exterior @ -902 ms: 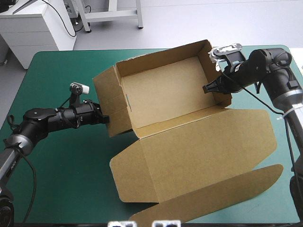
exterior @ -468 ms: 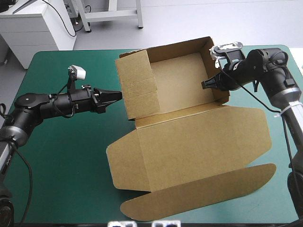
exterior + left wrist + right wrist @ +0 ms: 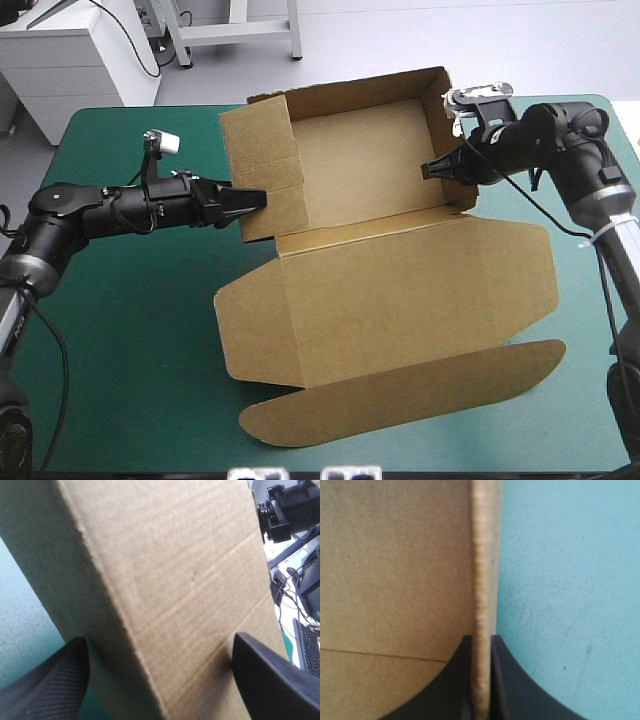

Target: Fold the box

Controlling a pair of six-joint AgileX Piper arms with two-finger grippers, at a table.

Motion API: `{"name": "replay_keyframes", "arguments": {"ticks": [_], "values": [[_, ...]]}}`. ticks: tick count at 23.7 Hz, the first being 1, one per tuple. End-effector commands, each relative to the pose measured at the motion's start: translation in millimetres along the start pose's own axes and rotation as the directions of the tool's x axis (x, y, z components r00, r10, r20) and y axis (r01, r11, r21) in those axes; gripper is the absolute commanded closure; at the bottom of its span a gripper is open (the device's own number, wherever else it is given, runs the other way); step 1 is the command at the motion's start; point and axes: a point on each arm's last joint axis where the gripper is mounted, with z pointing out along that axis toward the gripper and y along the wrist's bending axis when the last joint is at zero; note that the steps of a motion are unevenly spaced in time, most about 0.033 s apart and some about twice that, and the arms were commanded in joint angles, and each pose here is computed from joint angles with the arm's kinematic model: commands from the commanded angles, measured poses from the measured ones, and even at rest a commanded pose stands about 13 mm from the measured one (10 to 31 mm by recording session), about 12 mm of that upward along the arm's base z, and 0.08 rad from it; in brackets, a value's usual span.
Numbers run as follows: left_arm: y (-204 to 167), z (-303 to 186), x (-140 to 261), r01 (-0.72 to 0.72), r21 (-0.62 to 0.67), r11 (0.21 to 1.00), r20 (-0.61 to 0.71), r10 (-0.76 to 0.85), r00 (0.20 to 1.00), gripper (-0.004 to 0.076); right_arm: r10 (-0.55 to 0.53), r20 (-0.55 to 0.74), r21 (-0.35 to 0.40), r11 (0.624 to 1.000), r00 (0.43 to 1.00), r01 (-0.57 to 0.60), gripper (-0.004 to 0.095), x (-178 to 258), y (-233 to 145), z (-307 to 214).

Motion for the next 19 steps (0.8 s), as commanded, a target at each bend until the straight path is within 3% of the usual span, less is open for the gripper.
{"name": "replay_keyframes", "arguments": {"ticks": [1,4,10,13,19], "values": [[-18,-7,-19,-0.026,0.035,0.999,0.084,0.023,0.996,0.0144,0.029,0.161,-0.022,0.999,0.987,-0.025,0.0924,-14,5,-26],[-17,-8,-25,-0.01,0.004,1.0,0.111,0.01,0.994,0.0144,0.036,0.182,-0.03,0.999,0.983,-0.031,0.092,-16,8,-26],[-27,-10,-46,-0.009,-0.031,0.999,0.085,0.011,0.996,0.0145,-0.035,0.259,0.064,0.998,0.965,0.019,0.092,-23,32,-23],[-36,-4,-57,-0.069,-0.105,0.992,-0.017,0.067,0.998,0.0145,-0.038,0.292,0.071,0.997,0.956,0.018,0.092,-25,42,-24],[-53,13,-68,-0.031,-0.286,0.958,-0.039,0.021,0.999,0.0206,-0.009,0.297,0.053,0.999,0.955,-0.007,0.092,-25,44,-24]]}}
